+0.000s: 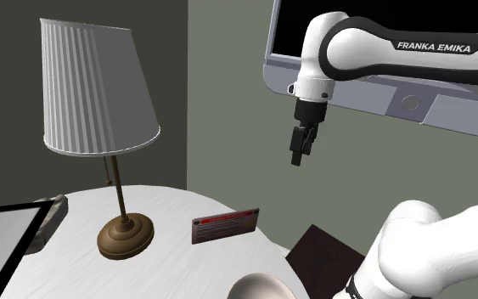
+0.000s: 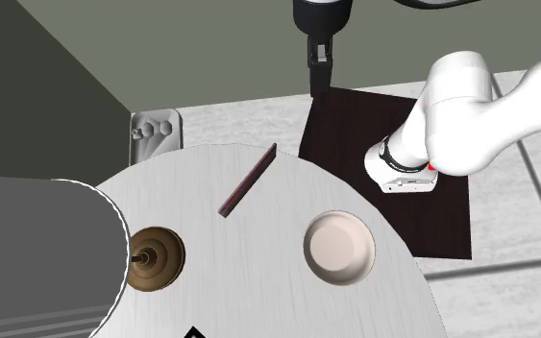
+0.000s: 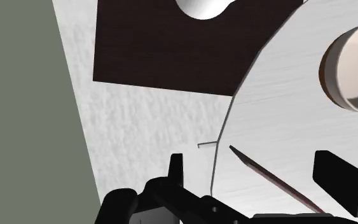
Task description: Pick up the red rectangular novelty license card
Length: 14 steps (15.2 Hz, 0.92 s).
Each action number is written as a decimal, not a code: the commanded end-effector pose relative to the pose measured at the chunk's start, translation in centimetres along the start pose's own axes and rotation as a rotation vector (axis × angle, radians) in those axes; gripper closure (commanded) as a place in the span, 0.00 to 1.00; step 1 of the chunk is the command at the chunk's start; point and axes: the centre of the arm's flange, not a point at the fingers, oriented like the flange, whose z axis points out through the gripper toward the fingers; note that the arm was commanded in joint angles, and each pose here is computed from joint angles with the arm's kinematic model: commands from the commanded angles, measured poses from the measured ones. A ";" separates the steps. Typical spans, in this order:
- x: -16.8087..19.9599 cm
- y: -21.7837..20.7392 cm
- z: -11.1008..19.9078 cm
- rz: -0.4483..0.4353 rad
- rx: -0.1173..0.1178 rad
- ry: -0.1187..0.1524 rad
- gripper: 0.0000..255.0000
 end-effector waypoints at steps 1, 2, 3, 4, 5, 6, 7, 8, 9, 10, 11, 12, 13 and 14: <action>0.0 0.0 0.0 0.000 0.000 0.000 0.00; 1.1 -0.5 0.6 -0.048 -0.008 -0.001 0.00; 2.2 -1.1 1.3 -0.095 -0.015 -0.002 0.00; 3.2 -1.7 1.9 -0.143 -0.023 -0.004 0.00; 4.2 -2.4 2.6 -0.190 -0.030 -0.005 0.00; 5.2 -3.1 3.3 -0.238 -0.038 -0.006 0.00; 6.1 -3.9 3.9 -0.285 -0.045 -0.007 0.00; 7.0 -4.7 4.6 -0.333 -0.053 -0.008 0.00; 7.9 -5.5 5.3 -0.381 -0.060 -0.009 0.00; 8.7 -6.4 6.0 -0.428 -0.068 -0.011 0.00; 9.4 -7.3 6.7 -0.476 -0.076 -0.012 0.00; 10.2 -8.2 7.4 -0.523 -0.083 -0.013 0.00; 10.9 -9.1 8.1 -0.571 -0.091 -0.014 0.00; 11.5 -10.1 8.8 -0.618 -0.098 -0.015 0.00</action>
